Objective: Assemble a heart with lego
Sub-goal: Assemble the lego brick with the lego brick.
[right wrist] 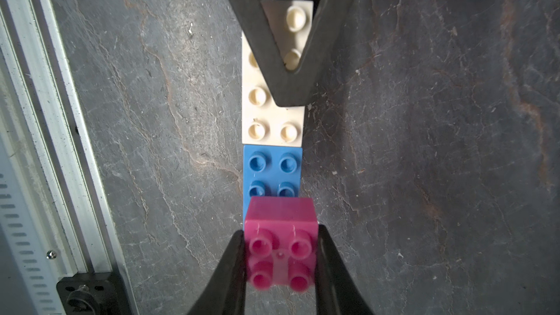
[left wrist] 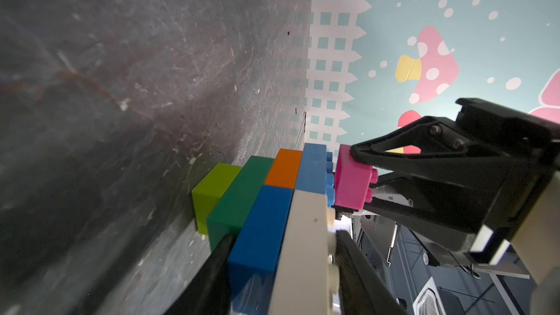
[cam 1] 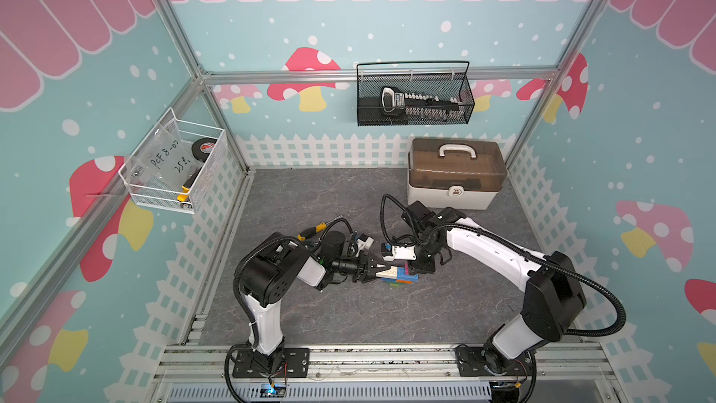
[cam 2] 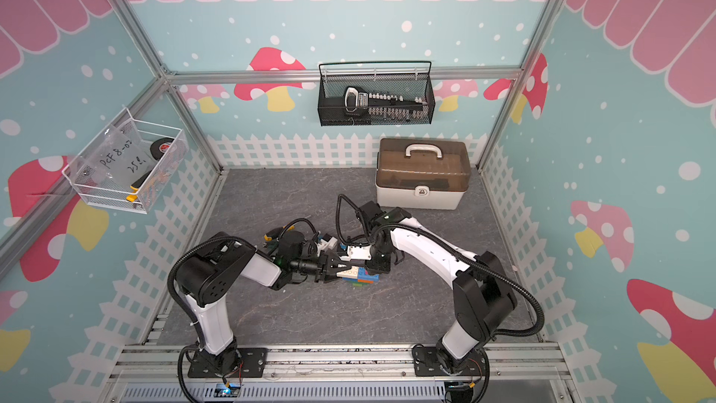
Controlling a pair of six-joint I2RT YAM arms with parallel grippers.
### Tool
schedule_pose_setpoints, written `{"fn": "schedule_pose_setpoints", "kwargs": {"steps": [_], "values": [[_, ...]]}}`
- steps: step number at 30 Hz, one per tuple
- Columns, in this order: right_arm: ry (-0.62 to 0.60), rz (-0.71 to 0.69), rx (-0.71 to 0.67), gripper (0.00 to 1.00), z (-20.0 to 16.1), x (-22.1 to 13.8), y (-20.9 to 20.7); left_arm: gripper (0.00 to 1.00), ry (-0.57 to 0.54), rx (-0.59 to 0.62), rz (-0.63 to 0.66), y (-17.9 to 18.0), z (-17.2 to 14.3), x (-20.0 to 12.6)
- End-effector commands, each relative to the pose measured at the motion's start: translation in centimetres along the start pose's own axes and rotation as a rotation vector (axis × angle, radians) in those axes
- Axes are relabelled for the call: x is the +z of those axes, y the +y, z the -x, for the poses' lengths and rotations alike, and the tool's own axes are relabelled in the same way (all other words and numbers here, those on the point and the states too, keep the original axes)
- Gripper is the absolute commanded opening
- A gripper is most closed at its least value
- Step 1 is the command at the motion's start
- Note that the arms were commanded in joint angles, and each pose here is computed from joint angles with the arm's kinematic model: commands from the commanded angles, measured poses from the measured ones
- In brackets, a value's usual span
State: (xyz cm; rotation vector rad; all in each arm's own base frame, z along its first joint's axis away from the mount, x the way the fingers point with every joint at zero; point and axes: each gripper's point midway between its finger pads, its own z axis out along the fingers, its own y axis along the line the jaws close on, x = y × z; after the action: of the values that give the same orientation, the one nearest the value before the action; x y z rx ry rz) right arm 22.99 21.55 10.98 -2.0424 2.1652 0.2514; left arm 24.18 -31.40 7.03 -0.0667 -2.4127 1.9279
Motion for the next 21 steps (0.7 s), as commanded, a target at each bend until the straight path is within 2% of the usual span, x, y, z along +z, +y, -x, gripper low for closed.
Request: {"fn": "schedule_pose_setpoints", "kwargs": {"steps": [1,11,21], "values": [[0.009,0.046,-0.011,0.09,-0.3,0.3,0.7,0.49,0.028,0.013,0.048,0.8,-0.6,-0.2],[-0.017,0.087,0.016,0.09,0.5,1.1,1.5,0.50,0.025,0.017,0.054,1.0,-0.5,-0.3],[0.035,0.084,0.004,0.08,-0.2,1.7,2.0,0.50,0.021,0.024,0.052,1.2,-0.5,-0.2]]}}
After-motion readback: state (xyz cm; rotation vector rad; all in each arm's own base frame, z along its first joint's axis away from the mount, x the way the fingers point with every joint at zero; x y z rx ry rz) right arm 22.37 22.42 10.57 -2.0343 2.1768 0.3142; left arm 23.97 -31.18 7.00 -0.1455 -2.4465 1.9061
